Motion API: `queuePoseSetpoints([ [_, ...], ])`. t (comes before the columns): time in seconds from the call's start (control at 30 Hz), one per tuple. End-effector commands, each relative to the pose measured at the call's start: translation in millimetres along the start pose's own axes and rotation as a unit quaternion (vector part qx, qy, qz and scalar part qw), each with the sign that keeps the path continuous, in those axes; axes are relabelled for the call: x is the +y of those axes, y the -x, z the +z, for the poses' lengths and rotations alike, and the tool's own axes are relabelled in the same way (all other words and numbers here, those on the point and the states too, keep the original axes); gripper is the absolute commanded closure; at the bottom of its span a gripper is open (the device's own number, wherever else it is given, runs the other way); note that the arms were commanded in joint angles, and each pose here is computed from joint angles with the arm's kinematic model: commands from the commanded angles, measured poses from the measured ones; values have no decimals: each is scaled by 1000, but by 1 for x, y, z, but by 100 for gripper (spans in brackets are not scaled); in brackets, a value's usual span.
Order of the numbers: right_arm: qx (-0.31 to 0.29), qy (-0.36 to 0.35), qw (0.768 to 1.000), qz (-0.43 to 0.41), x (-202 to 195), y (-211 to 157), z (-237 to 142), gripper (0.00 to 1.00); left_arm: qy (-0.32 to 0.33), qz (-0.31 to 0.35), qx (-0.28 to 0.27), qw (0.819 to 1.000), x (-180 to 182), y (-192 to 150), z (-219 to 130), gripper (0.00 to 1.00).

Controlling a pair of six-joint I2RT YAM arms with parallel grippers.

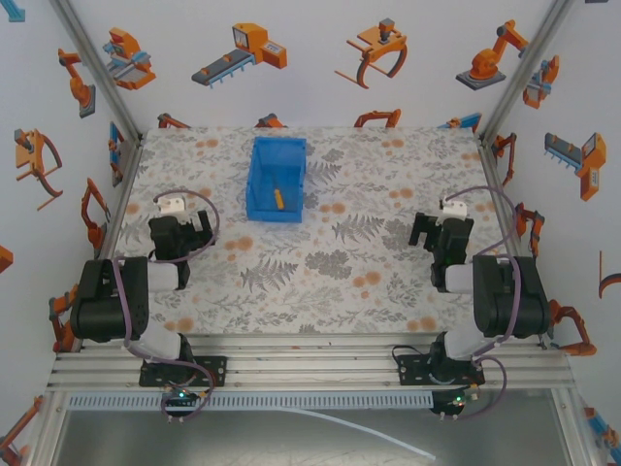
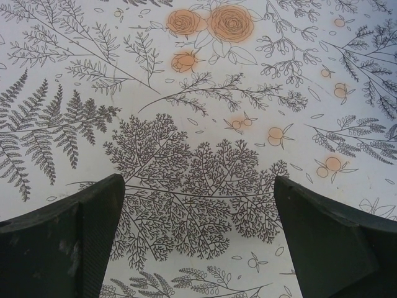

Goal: Put the screwdriver in the bin

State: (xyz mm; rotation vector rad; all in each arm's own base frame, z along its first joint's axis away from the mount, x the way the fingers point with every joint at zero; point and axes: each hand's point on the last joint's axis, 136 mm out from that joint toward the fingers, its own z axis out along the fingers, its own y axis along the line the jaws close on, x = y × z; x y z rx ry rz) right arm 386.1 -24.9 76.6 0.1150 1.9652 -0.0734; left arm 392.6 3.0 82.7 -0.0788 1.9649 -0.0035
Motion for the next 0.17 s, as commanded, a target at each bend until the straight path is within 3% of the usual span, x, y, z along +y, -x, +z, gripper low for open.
queuePoseSetpoints([
  [0.0, -17, 6, 1000, 0, 1, 15, 3, 1, 2, 10, -8, 1000, -1, 9, 3, 3],
  [0.13, -15, 6, 1000, -2, 2, 14, 3, 1, 4, 11, -8, 1000, -1, 8, 3, 3],
])
